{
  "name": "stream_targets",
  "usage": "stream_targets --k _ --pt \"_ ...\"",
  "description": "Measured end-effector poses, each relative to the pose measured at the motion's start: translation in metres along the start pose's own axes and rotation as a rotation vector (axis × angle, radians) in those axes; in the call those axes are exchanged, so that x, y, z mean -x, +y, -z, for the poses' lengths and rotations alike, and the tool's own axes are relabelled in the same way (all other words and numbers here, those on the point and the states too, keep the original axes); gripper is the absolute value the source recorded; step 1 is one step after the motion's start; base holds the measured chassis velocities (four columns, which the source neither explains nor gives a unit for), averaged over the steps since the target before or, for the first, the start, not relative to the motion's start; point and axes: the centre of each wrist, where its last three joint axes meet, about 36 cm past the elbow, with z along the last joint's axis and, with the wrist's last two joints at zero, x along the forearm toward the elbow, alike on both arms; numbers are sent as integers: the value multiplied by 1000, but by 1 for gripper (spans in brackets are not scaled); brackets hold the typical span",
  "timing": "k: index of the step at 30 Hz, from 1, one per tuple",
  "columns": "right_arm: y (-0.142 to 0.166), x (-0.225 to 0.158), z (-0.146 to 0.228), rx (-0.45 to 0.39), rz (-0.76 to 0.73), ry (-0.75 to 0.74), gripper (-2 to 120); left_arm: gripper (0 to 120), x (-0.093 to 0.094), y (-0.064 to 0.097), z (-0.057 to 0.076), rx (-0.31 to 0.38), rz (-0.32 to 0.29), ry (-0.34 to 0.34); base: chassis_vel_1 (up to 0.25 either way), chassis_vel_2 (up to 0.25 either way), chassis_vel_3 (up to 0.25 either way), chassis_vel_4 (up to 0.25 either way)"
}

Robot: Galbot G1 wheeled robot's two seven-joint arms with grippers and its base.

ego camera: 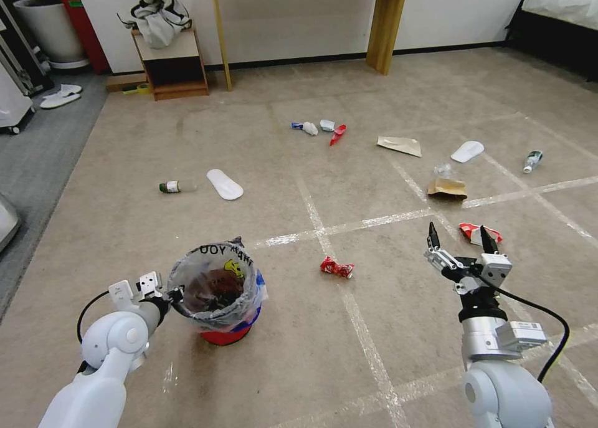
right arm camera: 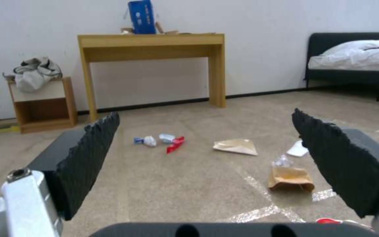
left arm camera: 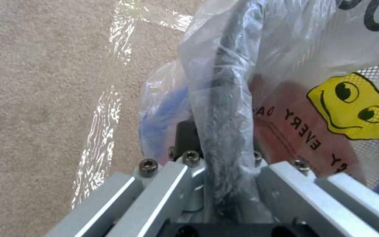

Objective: Pick up the trash bin and place the garbage on the floor into it.

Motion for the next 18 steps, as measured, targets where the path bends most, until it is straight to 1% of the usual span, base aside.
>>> stream_targets --k 10,18 --pt "-1 1 -3 -3 1 6 100 2 6 2 -1 -26 -10 14 0 0 0 0" --pt "-2 0 -3 -1 1 6 100 2 6 2 -6 -39 -10 9 0 0 0 0"
